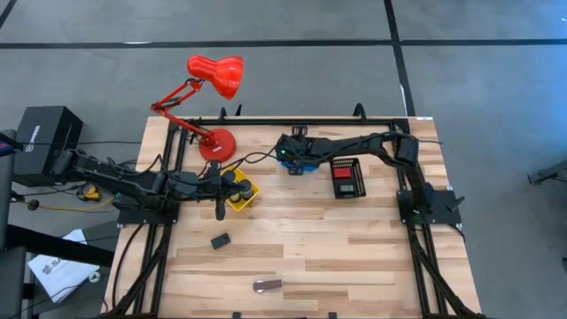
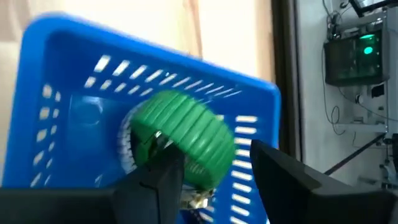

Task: Pick & Place Office items
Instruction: Adjust the green wrist watch in blue bin

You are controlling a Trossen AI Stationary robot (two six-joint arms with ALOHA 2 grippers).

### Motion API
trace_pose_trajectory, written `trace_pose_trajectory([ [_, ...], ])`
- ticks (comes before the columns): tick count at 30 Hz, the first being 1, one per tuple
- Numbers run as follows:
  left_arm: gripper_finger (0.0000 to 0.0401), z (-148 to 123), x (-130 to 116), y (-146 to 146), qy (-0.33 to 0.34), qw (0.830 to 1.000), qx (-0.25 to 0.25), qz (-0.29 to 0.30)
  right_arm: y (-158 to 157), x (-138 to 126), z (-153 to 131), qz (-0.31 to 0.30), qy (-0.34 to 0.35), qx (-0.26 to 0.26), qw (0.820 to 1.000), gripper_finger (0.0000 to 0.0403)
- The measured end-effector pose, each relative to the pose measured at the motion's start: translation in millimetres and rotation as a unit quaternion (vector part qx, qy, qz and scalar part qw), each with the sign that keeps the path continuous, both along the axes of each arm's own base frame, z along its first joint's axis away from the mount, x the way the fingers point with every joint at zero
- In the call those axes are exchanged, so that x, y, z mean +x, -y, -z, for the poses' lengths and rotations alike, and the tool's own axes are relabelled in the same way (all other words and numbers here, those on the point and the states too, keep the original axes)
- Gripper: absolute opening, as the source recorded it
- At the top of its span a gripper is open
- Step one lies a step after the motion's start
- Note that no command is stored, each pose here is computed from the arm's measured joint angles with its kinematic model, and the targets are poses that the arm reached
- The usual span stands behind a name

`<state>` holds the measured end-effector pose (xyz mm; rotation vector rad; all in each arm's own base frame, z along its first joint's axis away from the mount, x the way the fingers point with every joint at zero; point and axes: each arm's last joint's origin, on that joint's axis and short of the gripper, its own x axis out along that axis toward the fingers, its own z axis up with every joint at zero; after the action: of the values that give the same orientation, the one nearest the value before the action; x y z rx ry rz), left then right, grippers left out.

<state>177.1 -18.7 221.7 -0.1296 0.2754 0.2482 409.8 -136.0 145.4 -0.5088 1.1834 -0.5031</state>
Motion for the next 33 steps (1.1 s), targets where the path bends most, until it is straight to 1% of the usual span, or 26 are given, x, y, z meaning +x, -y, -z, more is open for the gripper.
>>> trace_pose_trajectory([
  [6,0.0001,-0.2,0.1,0.0,0.001,1.000,0.001,0.000,-6.5,5.1,-2.6,-0.012,0.017,-0.005,1.000,0.0172],
  [9,0.0001,-0.2,0.1,0.0,0.001,1.000,0.001,0.000,-6.9,5.6,-3.0,-0.012,0.021,-0.004,1.000,0.0160],
  [12,0.0001,-0.2,0.1,0.0,0.001,1.000,0.001,0.001,-7.7,5.9,-3.1,-0.011,0.022,-0.004,1.000,0.0131],
  [21,0.0001,-0.2,0.1,0.0,0.001,1.000,0.001,0.000,-19.3,8.4,-2.6,-0.023,0.016,-0.006,1.000,0.0013],
  [22,0.0001,-0.2,0.1,0.0,0.001,1.000,0.001,0.000,-22.3,8.9,-2.6,-0.023,0.013,-0.011,1.000,0.0009],
  [24,0.0001,-0.2,0.1,0.0,0.001,1.000,0.001,0.000,-29.7,10.3,-3.3,-0.021,0.007,-0.030,0.999,0.0014],
  [27,0.0001,-0.2,0.1,0.0,0.001,1.000,0.001,0.000,-40.7,11.0,-9.0,-0.019,-0.008,-0.074,0.997,0.0025],
  [30,0.0001,-0.2,0.1,0.0,0.001,1.000,0.001,0.000,-50.4,11.9,-11.9,-0.020,-0.026,-0.112,0.993,0.0015],
  [33,0.0001,-0.2,0.1,0.0,0.001,1.000,0.001,0.001,-55.5,12.3,-15.3,-0.026,-0.034,-0.131,0.990,0.0007],
])
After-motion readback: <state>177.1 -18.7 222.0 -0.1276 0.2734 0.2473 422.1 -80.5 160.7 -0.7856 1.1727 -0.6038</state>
